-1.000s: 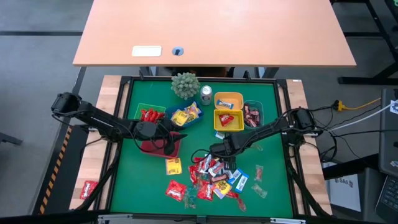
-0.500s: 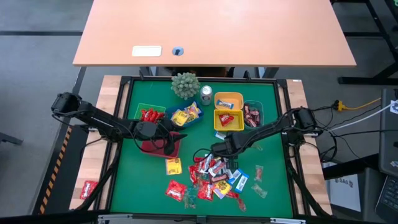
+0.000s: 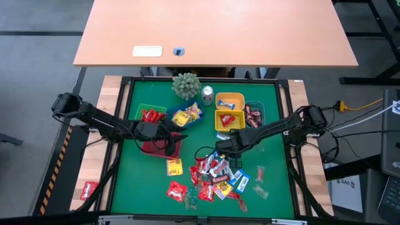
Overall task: Sort candy
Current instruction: Put the blue chocolate bar into the orange bin
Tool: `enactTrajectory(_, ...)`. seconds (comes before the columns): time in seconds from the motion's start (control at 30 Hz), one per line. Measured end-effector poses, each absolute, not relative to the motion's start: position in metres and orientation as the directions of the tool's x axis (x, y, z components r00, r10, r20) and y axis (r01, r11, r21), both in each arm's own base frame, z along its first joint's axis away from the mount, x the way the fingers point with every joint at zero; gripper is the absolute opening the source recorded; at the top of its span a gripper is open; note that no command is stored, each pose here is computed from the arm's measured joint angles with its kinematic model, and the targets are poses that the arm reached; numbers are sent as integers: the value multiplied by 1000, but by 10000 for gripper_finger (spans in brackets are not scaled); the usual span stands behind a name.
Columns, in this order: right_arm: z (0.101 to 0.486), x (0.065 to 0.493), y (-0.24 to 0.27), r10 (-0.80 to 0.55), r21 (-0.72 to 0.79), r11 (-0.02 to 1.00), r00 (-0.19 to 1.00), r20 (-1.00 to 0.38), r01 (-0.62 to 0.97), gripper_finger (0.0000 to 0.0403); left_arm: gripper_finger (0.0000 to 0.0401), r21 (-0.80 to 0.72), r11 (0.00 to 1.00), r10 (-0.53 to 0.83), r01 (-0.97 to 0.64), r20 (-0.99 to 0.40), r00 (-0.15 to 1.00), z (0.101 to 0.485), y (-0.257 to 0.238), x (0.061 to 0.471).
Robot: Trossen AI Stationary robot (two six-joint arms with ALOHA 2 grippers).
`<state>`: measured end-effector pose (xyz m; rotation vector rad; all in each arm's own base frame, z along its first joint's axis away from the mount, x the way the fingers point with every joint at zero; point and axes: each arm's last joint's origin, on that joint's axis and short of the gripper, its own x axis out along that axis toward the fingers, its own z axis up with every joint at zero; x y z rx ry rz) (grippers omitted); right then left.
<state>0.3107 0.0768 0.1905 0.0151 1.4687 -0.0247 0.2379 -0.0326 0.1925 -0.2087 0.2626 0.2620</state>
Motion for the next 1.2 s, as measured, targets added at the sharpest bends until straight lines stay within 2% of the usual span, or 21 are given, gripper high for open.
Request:
enactTrajectory(0.2,220,305,53,-7,-2,1000,200,-980,24,71,151,-169,945,226,-280,-281,933,193,-33,238)
enactTrajectory(0.37,239,302,18,-124,-112,992,267,-956,61,71,151,-170,945,225,-279,-280,933,193,-33,238)
enactTrajectory(0.53,241,303,-23,-233,-220,972,266,-935,81,71,151,-170,945,225,-279,-280,933,193,-33,238)
enactTrajectory(0.77,241,303,-73,-294,-262,954,283,-913,144,71,151,-172,946,220,-274,-280,935,193,-33,238)
enactTrajectory(1.03,241,295,-104,-291,-232,946,276,-916,227,72,151,-197,973,66,-124,-277,959,197,-46,239)
enactTrajectory(1.2,241,293,-110,-262,-197,951,286,-922,237,72,151,-84,996,-11,-9,-235,972,212,-64,243)
